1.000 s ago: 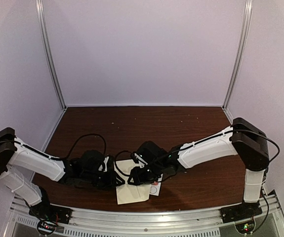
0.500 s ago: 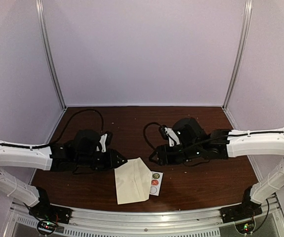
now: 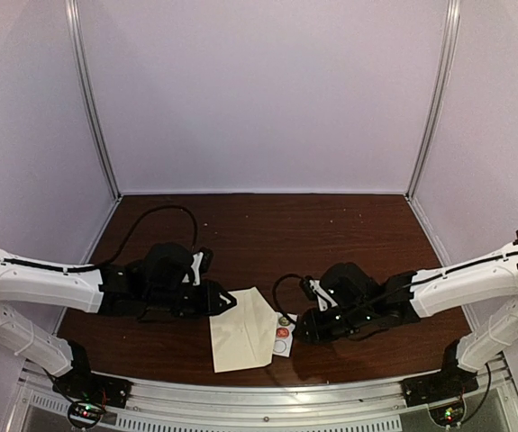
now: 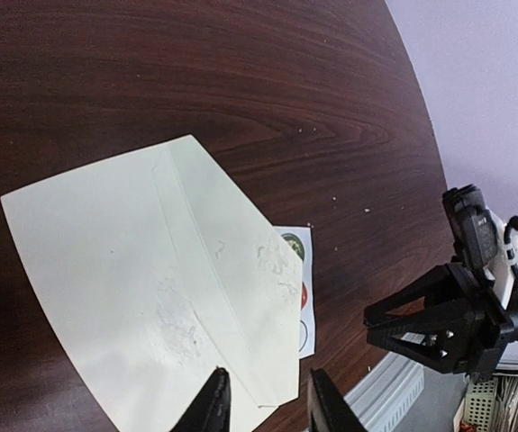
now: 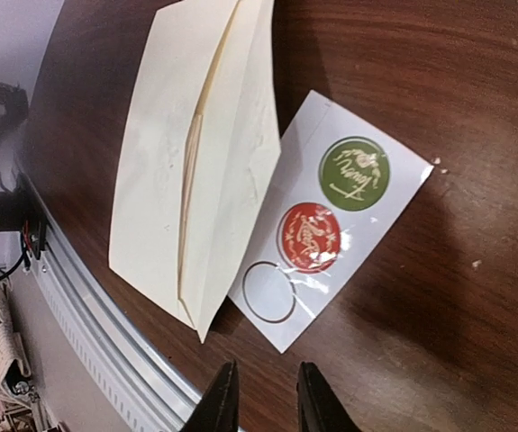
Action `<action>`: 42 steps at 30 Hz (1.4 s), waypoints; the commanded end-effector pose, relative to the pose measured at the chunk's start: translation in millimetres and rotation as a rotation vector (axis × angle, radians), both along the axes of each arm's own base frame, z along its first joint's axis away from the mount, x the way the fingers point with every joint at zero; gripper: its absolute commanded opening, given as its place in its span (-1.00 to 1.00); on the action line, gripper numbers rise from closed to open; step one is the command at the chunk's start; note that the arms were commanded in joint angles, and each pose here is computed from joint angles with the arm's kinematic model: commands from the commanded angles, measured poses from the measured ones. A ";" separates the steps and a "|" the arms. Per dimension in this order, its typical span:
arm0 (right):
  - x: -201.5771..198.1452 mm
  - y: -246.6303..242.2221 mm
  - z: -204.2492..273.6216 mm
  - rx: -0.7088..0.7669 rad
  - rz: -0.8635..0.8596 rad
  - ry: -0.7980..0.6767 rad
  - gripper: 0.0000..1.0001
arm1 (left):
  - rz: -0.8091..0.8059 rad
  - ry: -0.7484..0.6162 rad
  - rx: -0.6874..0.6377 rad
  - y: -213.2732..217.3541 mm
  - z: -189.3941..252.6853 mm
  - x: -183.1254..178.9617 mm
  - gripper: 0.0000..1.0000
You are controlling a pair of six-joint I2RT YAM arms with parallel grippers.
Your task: Place the letter into the envelope and seal it
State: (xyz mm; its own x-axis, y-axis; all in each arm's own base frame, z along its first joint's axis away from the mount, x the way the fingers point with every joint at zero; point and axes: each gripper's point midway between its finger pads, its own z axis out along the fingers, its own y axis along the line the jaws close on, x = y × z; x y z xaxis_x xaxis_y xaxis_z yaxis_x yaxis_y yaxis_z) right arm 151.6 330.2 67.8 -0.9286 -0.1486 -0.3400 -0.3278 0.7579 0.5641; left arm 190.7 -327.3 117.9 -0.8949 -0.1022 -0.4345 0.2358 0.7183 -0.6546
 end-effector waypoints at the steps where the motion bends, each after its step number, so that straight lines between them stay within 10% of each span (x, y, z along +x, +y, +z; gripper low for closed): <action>1: -10.6 24.0 7.2 0.090 0.037 0.007 -0.56 | 0.004 -0.020 -0.056 -8.6 11.2 2.4 -0.43; 18: -17.5 44.3 -37.4 0.026 0.092 0.033 -0.71 | 0.023 -0.015 -0.065 1.4 10.9 -1.2 -0.43; 42: 35.9 -78.8 -40.5 -0.148 -0.192 0.012 -0.67 | -0.030 -0.038 -0.065 -11.6 18.3 -10.4 -0.42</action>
